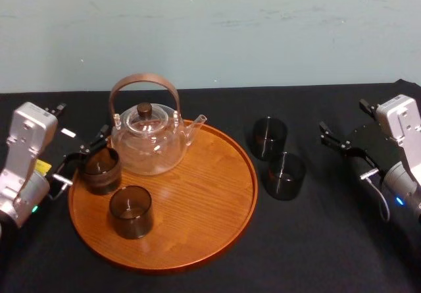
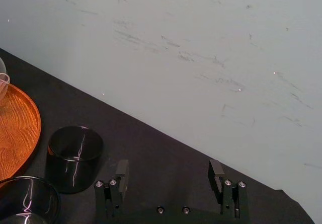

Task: Pick up the glass from the table and place it on the tray.

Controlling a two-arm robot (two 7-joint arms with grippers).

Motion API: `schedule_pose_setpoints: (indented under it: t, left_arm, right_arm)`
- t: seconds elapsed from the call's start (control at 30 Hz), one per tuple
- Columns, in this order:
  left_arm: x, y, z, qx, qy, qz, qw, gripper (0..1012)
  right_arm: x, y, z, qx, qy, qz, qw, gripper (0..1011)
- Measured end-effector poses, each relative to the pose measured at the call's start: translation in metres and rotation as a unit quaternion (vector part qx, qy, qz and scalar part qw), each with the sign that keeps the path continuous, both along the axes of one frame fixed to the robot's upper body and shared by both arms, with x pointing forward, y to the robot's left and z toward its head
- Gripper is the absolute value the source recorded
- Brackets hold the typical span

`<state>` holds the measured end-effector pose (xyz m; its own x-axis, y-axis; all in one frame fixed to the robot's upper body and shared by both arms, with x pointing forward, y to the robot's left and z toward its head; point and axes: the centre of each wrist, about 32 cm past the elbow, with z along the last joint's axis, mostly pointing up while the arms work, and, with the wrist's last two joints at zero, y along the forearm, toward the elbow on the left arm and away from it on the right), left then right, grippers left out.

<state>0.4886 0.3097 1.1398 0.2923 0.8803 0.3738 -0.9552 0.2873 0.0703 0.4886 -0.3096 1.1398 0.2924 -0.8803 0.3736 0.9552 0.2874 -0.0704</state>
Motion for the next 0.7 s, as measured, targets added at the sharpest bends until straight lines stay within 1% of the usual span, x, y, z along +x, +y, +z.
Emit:
schedule_pose_setpoints:
  t: [0.7]
  left_arm:
    - [0.0,0.0,0.0,0.0,0.0,0.0,1.0,1001]
  right_arm:
    - [0.0,0.0,0.0,0.0,0.0,0.0,1.0,1008]
